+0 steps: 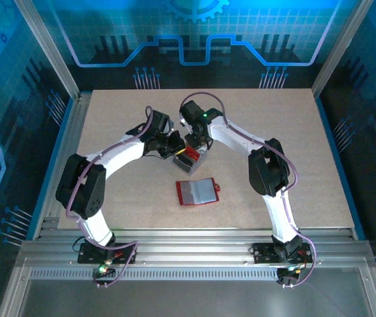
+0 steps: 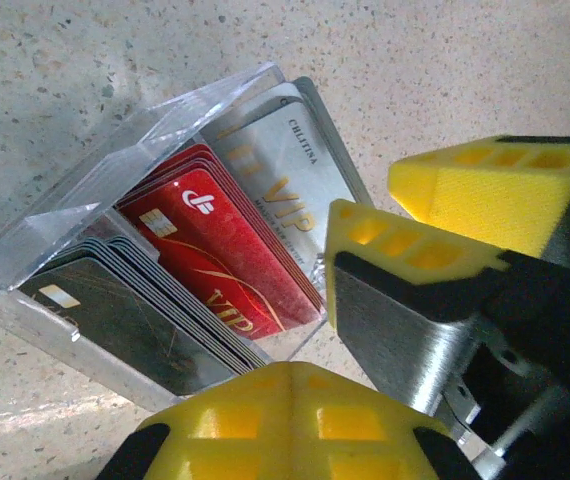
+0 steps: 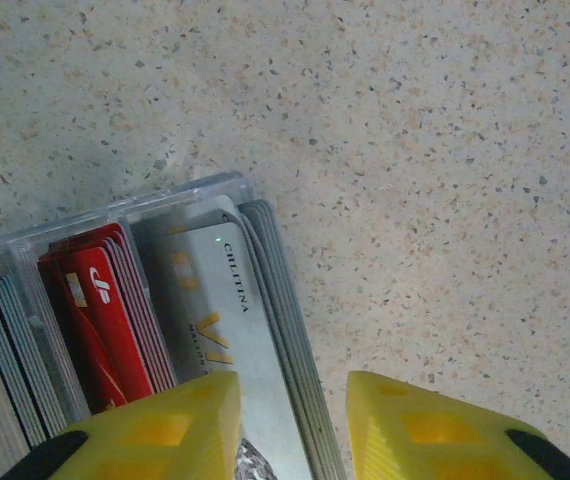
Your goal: Put the credit cards into the card holder
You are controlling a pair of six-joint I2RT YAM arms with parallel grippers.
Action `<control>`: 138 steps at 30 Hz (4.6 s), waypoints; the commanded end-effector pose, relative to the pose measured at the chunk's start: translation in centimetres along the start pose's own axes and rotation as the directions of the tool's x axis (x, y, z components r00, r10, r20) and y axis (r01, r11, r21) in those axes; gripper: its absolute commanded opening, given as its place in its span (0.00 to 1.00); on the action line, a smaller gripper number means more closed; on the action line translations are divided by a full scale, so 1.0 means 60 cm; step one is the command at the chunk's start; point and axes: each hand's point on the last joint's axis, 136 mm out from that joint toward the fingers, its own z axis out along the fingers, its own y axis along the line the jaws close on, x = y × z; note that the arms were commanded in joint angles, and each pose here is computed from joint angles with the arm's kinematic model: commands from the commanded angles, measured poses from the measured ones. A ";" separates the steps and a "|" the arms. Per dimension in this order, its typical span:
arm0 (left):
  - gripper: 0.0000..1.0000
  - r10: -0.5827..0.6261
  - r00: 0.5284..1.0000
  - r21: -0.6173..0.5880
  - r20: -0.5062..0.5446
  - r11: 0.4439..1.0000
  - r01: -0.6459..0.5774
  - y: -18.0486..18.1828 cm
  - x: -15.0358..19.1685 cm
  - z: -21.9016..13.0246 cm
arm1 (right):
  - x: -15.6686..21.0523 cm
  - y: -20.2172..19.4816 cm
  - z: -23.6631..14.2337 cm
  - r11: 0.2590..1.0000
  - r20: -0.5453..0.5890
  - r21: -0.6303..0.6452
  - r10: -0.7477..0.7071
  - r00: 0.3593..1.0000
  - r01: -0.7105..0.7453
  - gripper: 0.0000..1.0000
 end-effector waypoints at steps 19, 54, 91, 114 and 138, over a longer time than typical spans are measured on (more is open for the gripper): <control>0.00 -0.072 0.994 -0.063 -0.080 0.996 0.067 0.081 0.031 0.067 | 0.003 -0.005 0.002 1.000 -0.017 0.003 -0.018 1.000 0.018 0.14; 0.00 -0.065 0.993 -0.123 -0.095 0.991 0.053 0.125 0.055 0.071 | 0.007 -0.027 0.026 0.999 -0.050 0.040 -0.015 0.999 0.017 0.37; 0.00 -0.074 0.992 -0.136 -0.103 0.989 0.060 0.137 0.061 0.077 | -0.009 -0.035 -0.021 0.995 -0.021 0.090 -0.048 0.999 0.050 0.31; 0.00 -0.076 0.992 -0.134 -0.103 0.989 0.062 0.136 0.058 0.079 | -0.010 -0.033 -0.032 0.993 -0.026 0.102 -0.061 0.998 0.063 0.29; 0.00 -0.082 0.991 -0.135 -0.103 0.989 0.067 0.140 0.060 0.078 | -0.009 -0.012 -0.057 0.993 -0.027 0.083 -0.086 0.996 0.088 0.17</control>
